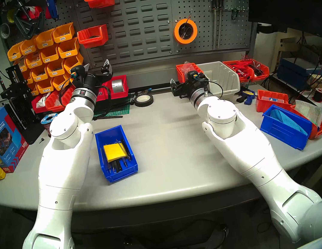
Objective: Hang all the unorganized tool boxes onto the wall
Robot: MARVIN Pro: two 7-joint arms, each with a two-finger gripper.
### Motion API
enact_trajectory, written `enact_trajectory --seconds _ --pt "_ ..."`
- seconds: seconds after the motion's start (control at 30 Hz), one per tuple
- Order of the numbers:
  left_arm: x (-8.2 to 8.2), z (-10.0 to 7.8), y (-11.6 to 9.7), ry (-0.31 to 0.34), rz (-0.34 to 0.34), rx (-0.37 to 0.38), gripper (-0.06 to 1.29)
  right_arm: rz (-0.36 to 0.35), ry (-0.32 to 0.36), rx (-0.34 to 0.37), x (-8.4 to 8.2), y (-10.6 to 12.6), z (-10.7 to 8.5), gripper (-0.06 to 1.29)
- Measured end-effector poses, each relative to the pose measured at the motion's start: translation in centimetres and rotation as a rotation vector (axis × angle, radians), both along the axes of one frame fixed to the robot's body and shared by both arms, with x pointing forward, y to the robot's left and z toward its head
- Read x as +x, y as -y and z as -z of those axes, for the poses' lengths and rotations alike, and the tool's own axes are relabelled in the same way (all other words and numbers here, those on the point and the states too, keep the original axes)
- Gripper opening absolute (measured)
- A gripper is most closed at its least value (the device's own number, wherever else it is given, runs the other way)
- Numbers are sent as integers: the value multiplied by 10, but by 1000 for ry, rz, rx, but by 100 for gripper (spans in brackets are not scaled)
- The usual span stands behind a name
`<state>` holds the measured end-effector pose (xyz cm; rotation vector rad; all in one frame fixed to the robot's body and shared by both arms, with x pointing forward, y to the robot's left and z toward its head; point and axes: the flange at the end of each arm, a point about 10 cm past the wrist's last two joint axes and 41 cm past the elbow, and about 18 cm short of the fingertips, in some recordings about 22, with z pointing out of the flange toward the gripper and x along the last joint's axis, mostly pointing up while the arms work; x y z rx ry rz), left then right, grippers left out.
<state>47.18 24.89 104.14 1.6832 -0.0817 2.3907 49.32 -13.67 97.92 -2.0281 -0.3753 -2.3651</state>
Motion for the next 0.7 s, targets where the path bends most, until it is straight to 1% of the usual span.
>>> enact_trajectory --seconds 0.27,0.33,0.43,0.53,0.7 --pt "-27 11 -5 -86 59 9 124 -11 1 -1 0 -1 0 124" --pt "-34 15 -5 -115 72 14 124 -12 2 0 0 0 0 124" --pt "-36 20 -6 -160 84 18 123 -10 4 2 0 0 -1 124" --pt "-36 21 -7 -192 93 24 123 -6 6 4 0 1 -2 124" --pt "-35 18 -10 -225 103 31 124 3 11 8 -1 3 -3 124"
